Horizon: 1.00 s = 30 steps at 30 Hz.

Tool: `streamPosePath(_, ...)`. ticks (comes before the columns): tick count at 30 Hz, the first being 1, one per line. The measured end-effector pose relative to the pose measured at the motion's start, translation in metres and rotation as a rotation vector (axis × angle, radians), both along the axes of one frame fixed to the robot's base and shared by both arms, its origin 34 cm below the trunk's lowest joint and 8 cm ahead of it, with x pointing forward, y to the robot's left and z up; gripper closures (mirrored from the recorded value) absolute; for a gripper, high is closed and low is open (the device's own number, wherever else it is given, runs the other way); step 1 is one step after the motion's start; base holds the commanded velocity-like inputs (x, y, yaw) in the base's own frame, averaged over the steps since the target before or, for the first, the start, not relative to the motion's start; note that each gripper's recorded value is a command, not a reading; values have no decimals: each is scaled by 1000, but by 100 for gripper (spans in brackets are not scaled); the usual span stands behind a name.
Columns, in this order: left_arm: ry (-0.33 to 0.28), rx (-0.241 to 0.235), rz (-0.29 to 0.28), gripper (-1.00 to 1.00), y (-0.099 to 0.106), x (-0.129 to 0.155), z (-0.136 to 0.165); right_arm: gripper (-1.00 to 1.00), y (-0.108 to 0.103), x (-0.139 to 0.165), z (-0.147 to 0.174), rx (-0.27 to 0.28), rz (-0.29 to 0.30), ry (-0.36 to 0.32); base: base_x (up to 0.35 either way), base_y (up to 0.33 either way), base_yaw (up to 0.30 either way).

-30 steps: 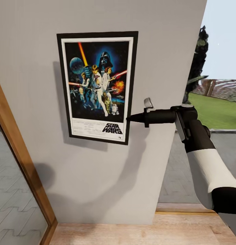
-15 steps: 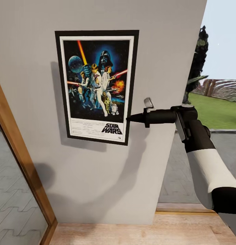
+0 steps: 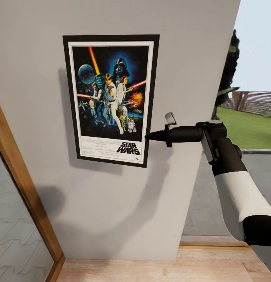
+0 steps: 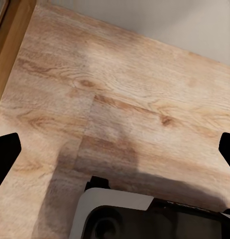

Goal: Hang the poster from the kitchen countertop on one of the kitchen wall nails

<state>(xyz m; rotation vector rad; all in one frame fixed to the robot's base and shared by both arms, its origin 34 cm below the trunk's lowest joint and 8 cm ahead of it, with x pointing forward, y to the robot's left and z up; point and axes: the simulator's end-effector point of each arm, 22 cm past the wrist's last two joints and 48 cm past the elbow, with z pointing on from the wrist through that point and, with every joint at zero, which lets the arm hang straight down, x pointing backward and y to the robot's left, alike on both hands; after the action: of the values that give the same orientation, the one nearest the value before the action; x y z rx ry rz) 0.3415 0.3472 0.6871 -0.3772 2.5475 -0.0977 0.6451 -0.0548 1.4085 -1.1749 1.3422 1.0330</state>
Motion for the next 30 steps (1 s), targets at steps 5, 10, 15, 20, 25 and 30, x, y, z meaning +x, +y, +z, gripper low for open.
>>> streamPosePath(5, 0, 0, 0, -100, 0, 0, 0, 100, 0, 0, 0, 1, -1, 0, 74, 0, 0)
streamPosePath(10, 0, 0, 0, -100, 0, 0, 0, 100, 0, 1, 0, 0, -1, 0, 141, 0, 0)
streamPosePath(15, 0, 0, 1, -100, 0, 0, 0, 100, 0, 1, 0, 0, -1, 0, 45, 0, 0)
streamPosePath(20, 0, 0, 1, -100, 0, 0, 0, 100, 0, 0, 0, 0, -1, -1, 53, 0, 0)
streamPosePath(25, 0, 0, 1, -100, 0, 0, 0, 100, 0, 0, 0, 0, -1, -1, 212, 0, 0)
streamPosePath(30, 0, 0, 1, -100, 0, 0, 0, 100, 0, 1, 0, 0, -1, -1, 62, 0, 0)
